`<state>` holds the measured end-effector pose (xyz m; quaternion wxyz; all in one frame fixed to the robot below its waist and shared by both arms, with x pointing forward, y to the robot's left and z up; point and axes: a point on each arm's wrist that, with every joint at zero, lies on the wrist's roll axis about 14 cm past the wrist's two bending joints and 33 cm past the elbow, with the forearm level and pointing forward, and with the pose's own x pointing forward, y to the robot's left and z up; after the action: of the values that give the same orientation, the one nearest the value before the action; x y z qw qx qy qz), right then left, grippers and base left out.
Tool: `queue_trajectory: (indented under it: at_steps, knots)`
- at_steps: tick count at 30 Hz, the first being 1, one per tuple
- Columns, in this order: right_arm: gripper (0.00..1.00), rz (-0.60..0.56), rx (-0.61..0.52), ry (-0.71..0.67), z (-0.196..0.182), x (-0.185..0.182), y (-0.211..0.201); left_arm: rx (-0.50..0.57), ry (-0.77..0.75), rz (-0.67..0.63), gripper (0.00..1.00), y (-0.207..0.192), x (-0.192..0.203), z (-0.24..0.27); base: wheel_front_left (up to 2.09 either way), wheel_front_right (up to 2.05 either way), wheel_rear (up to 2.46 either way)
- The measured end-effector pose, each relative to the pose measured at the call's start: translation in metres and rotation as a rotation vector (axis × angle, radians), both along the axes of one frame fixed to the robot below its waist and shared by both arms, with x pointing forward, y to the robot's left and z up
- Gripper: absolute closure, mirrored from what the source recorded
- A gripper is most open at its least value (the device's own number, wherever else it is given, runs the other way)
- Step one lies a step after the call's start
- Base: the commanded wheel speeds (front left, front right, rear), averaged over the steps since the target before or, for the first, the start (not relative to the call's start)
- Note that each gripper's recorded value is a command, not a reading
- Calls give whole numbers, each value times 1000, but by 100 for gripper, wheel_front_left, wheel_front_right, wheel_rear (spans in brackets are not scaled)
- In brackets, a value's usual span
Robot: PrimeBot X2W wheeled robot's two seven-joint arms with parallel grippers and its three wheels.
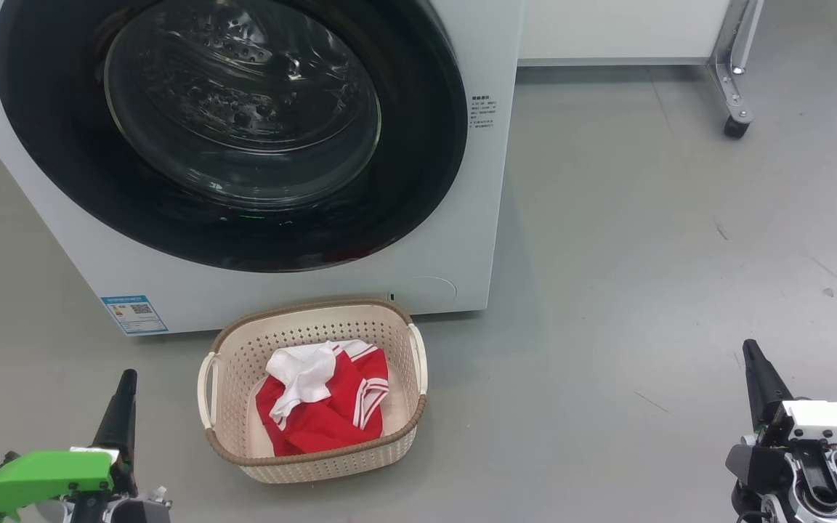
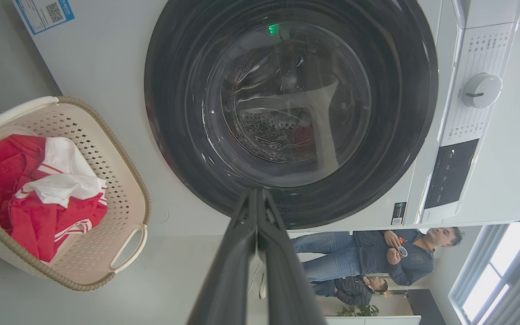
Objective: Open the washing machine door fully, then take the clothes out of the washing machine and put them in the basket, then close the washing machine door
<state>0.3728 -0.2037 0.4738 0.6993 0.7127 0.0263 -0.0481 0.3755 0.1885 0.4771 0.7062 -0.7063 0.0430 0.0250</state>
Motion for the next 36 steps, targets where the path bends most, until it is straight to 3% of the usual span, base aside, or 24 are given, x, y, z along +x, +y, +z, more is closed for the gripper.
queue_trajectory:
  at_steps: [36]
  knots:
    - [100,-2,0,0,0,0,-1,0,-1,0,100,0,0,0,0,0,0]
